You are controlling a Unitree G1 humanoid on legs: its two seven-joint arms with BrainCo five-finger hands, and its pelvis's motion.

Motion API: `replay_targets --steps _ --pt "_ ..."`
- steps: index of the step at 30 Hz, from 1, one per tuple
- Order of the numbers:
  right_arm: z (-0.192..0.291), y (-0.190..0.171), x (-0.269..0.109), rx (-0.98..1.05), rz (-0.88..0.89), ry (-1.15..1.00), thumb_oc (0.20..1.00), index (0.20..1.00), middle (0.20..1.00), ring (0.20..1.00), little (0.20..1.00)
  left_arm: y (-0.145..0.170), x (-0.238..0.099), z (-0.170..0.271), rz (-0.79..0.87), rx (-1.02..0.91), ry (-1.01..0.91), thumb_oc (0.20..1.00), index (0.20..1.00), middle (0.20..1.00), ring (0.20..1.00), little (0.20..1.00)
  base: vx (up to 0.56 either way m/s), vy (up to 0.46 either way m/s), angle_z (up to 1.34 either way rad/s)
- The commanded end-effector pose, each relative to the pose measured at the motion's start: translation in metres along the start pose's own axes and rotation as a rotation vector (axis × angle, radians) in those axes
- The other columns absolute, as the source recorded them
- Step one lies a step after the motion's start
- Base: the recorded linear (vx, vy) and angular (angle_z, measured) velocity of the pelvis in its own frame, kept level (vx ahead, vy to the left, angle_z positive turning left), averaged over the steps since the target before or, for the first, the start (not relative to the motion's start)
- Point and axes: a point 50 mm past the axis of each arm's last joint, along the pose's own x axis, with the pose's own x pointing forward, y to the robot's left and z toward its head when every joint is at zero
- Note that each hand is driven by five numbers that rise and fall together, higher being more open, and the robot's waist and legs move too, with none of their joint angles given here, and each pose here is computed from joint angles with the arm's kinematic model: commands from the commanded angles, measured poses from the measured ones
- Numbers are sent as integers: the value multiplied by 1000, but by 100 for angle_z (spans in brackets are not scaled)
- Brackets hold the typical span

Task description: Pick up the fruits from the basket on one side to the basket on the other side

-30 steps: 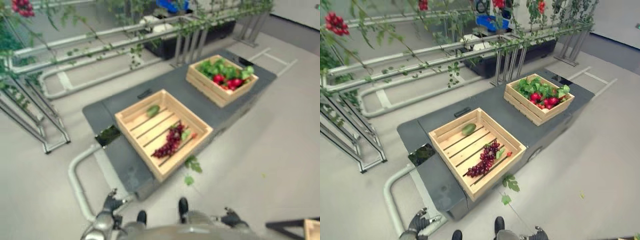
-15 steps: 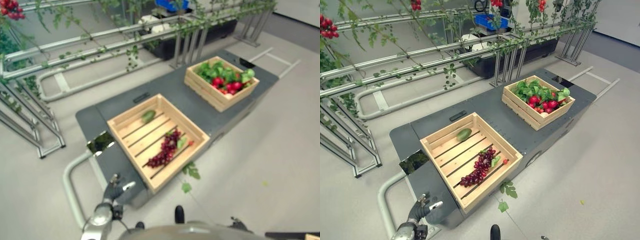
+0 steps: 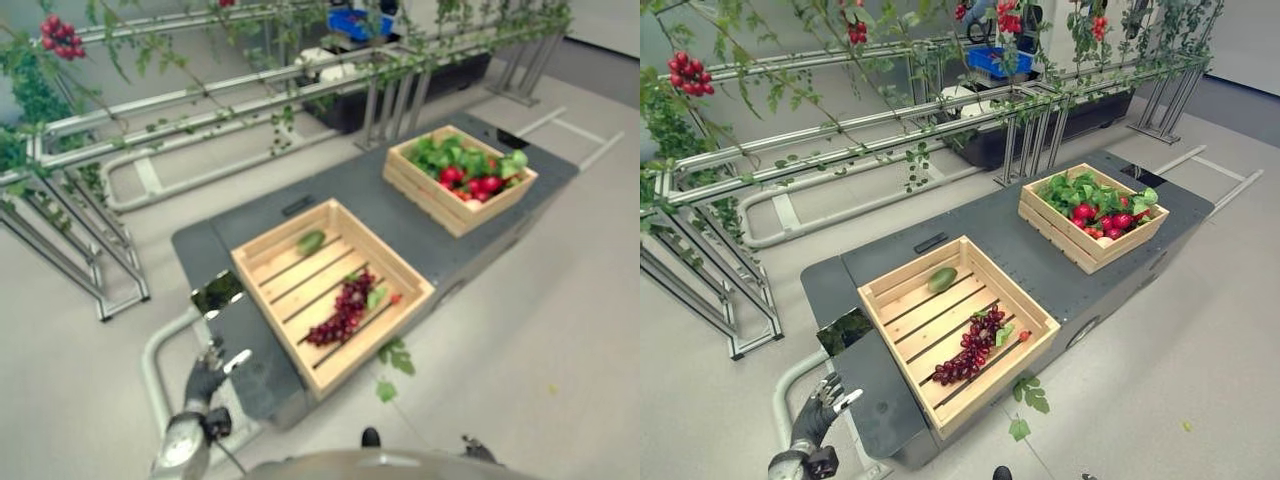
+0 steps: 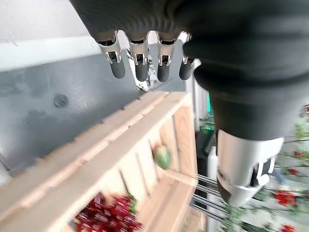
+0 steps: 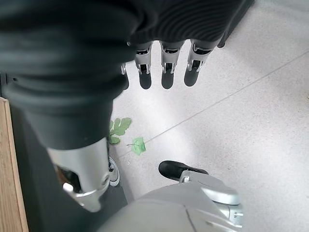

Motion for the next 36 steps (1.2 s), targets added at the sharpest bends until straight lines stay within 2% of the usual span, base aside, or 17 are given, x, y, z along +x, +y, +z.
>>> replay_targets --steps 1,3,4,12,15,17,21,28,36 --pt "13 -15 5 -35 -20 -12 1000 1000 1000 1000 1000 0 7 45 -44 29 -186 1000 1000 1000 1000 1000 0 0 0" --pt "13 -16 5 -40 -18 -10 1000 1000 1000 1000 1000 0 10 52 -53 58 -207 1000 1000 1000 1000 1000 0 0 0" --pt "14 -18 5 -50 -19 -10 1000 1000 1000 1000 1000 -1 15 72 -71 128 -270 1000 1000 1000 1000 1000 0 0 0" --pt "28 -27 9 -74 -28 -24 1000 1000 1000 1000 1000 -19 41 150 -138 317 -503 1000 1000 1000 1000 1000 -5 1 0" --pt "35 -32 10 -88 -33 -36 1000 1000 1000 1000 1000 -34 50 182 -181 380 -589 1000 1000 1000 1000 1000 -35 2 -6" --pt "37 -33 10 -90 -34 -40 1000 1000 1000 1000 1000 -39 52 189 -191 385 -607 1000 1000 1000 1000 1000 -11 1 -2" --pt "52 -38 12 -91 -47 -70 1000 1000 1000 1000 1000 -68 64 231 -241 507 -703 1000 1000 1000 1000 1000 -44 8 -7" --pt "70 -43 12 -75 -72 -115 1000 1000 1000 1000 1000 -104 88 262 -254 681 -704 1000 1000 1000 1000 1000 -56 8 -6" --pt "87 -42 12 -52 -91 -171 1000 1000 1000 1000 1000 -112 110 260 -179 754 -627 1000 1000 1000 1000 1000 -50 -5 -13"
